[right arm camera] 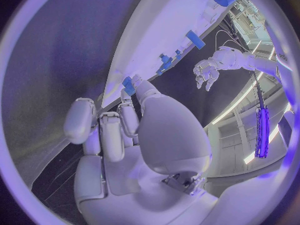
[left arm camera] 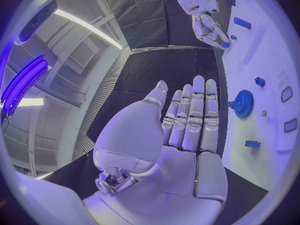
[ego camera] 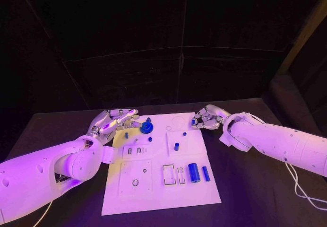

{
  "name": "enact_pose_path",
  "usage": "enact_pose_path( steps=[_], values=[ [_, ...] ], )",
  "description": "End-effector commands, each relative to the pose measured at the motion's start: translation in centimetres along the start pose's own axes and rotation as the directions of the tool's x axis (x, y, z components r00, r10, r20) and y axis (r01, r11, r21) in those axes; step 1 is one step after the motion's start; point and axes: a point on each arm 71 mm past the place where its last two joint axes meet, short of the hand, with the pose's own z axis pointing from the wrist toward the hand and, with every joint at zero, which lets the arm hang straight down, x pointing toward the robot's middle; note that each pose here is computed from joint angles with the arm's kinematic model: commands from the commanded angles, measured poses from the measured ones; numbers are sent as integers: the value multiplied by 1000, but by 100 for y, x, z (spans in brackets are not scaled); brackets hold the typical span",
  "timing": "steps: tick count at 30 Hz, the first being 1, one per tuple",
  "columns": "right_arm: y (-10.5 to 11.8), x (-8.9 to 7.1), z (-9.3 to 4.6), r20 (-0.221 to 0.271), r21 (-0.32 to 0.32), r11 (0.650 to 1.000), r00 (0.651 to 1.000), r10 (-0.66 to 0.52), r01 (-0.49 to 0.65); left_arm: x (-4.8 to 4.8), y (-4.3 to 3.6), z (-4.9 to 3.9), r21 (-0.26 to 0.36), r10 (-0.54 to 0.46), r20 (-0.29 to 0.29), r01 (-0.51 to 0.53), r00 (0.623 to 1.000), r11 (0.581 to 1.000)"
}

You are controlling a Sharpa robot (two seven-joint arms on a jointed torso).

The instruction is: Assemble the parts on the task board

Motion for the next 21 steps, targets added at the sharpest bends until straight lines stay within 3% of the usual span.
enact_pose_path(
  steps=[1,10,16,21],
  values=[
    [59,-39,-11,55,-37,999,998,7,-5,7,-17,-6,10,-5,-12,5,1000,1000],
    [419,63,-89,61,-99,995,998,8,-2,-27,-31,-22,11,-2,-6,2,1000,1000],
    [833,248,-114,37,-172,984,998,-41,47,-74,-40,-17,14,4,4,-4,1000,1000],
    [1182,464,-53,13,-230,969,996,-84,85,-139,-36,12,16,12,19,-13,1000,1000]
  ],
)
